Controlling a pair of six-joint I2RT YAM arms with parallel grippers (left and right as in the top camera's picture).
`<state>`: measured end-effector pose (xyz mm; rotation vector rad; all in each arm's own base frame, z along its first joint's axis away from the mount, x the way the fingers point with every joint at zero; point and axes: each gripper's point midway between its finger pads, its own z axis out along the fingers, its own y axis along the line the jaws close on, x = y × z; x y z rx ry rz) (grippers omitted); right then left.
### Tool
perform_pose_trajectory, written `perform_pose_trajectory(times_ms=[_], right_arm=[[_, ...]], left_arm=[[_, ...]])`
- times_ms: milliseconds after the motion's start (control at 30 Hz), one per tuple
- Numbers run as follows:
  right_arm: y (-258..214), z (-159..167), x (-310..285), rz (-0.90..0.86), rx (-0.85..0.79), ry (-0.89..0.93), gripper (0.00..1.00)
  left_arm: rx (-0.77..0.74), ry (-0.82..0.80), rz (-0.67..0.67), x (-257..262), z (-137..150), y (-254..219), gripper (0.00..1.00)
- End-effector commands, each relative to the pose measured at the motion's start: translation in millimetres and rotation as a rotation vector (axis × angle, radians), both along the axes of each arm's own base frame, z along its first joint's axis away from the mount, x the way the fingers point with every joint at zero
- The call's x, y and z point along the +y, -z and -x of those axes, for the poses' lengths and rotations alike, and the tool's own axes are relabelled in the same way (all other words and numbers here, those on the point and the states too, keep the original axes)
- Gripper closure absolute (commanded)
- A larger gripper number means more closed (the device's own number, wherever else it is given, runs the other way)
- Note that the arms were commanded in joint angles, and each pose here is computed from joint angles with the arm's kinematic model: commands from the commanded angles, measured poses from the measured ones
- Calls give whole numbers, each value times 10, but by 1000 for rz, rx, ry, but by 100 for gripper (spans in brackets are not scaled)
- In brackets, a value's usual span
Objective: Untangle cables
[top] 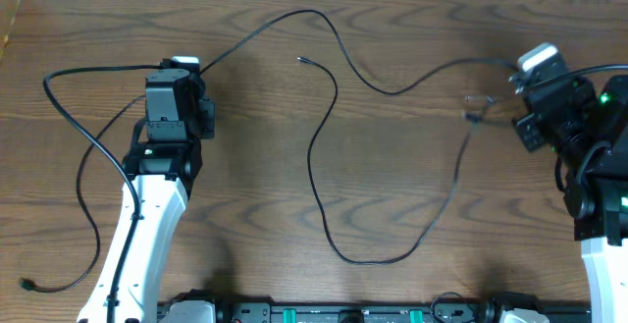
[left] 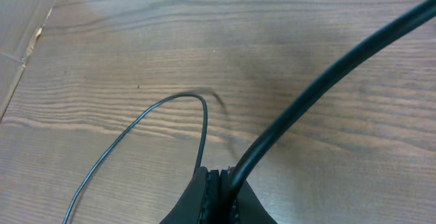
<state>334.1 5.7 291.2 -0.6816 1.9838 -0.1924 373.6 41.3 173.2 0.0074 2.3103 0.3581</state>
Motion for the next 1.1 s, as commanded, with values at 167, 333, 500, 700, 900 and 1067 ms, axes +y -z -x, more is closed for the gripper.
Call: perform_pose_trajectory(times_ms=[167, 333, 500, 700, 900, 1067], right_arm=[[467, 364, -325, 214, 239, 67, 99], [535, 503, -662, 351, 315, 211, 99], [510, 570, -859, 442, 338, 293, 99], [492, 583, -921, 574, 357, 231, 99], [518, 418, -414, 412, 266, -23, 99], [571, 622, 373, 102, 258, -379, 99]], left_arm=[[-6, 14, 46, -58, 6, 4, 93], [-6, 14, 46, -58, 6, 4, 93], [-6, 14, 46, -58, 7, 5, 92], [-7, 13, 51, -65, 6, 6, 93], [-7, 71, 107, -201, -12, 21, 92], [-5, 102, 136, -274, -16, 29, 93]])
